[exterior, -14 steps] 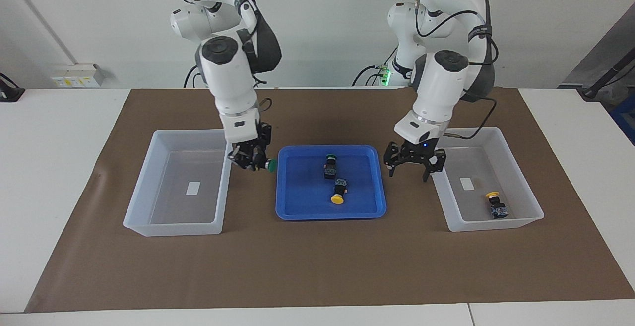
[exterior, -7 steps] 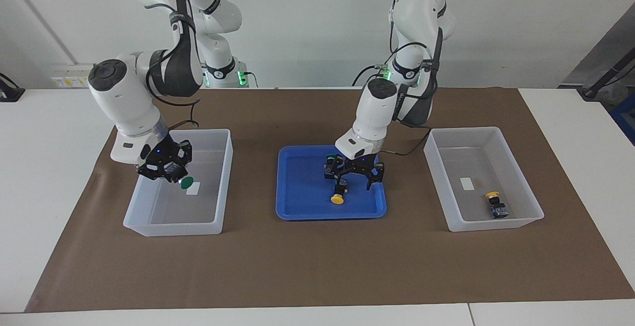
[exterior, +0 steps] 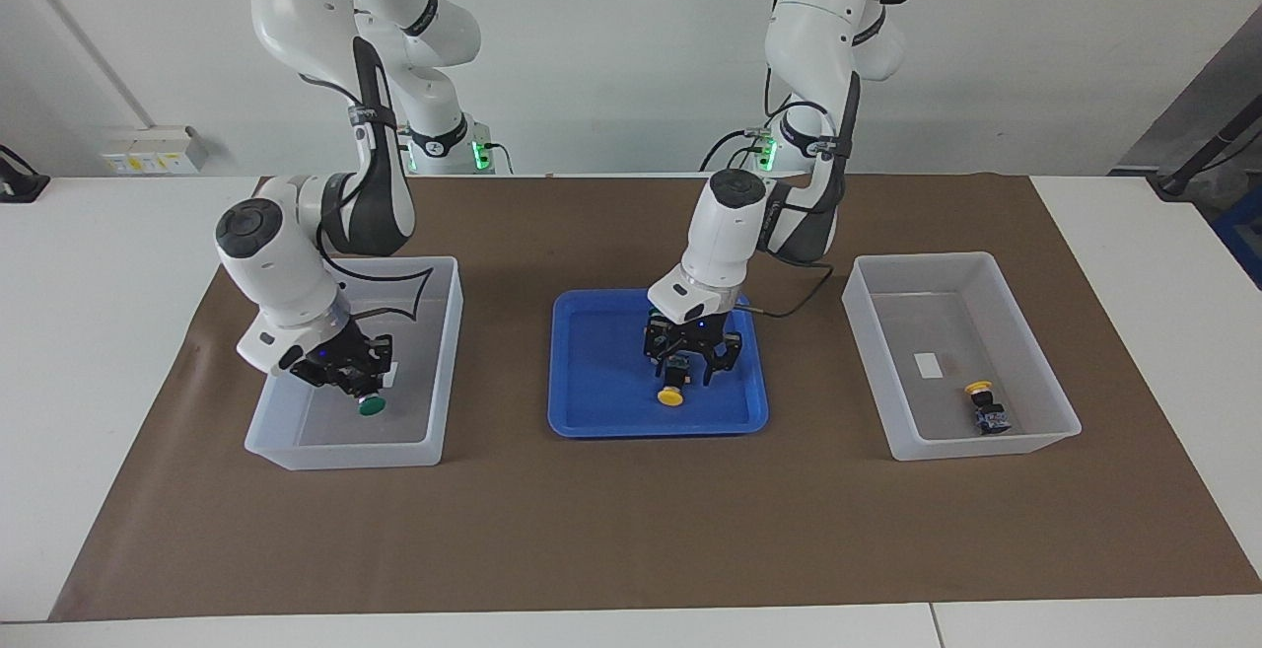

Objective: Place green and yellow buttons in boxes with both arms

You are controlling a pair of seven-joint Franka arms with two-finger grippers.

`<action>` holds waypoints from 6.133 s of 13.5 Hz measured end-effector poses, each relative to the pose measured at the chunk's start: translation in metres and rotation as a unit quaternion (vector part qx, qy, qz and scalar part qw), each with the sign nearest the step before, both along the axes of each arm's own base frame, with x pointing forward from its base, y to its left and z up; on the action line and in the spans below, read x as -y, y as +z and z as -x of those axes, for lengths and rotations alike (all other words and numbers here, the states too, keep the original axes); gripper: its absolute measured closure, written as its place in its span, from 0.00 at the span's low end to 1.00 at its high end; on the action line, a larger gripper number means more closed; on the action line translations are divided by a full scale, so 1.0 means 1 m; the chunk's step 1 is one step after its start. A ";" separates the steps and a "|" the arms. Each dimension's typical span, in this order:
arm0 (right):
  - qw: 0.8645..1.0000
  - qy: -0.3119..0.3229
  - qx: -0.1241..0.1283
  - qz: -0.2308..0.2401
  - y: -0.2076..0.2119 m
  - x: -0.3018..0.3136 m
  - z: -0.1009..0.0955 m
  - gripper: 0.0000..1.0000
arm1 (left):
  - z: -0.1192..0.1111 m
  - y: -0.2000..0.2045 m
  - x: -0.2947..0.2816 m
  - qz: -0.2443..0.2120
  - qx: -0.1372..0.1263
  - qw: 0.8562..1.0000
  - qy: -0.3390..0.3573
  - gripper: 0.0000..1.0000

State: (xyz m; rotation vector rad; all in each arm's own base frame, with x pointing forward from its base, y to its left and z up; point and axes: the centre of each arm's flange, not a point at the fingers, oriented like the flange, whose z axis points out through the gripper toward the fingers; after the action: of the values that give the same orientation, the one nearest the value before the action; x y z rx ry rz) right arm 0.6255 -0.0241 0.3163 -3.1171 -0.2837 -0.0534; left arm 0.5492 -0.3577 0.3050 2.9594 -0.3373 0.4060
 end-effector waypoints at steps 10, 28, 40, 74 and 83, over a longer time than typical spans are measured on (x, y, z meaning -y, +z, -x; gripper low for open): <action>0.999 -0.024 0.022 -0.010 0.098 -0.036 0.009 0.00 | -0.044 0.114 -0.112 0.005 0.012 0.995 0.097 0.58; 0.975 -0.202 0.046 -0.084 0.026 -0.426 0.084 0.00 | -0.072 0.049 -0.365 -0.053 0.008 0.990 0.130 0.58; 0.977 -0.200 0.040 -0.064 0.001 -0.429 0.078 0.59 | -0.053 0.120 -0.364 -0.061 0.007 0.994 0.090 0.00; 0.998 -0.048 0.030 -0.009 0.136 -0.049 0.028 0.00 | -0.007 0.300 -0.328 -0.067 -0.103 0.990 0.065 0.00; 0.989 -0.148 -0.012 -0.013 0.283 0.025 0.076 0.00 | -0.007 0.299 -0.328 -0.067 -0.104 0.990 0.064 0.00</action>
State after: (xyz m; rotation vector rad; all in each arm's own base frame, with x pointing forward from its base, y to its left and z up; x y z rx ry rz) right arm 0.5497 -0.0495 0.5996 -3.1023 0.1801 -0.0229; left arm 0.5558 -0.0300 0.6045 3.1278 -0.1556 0.0887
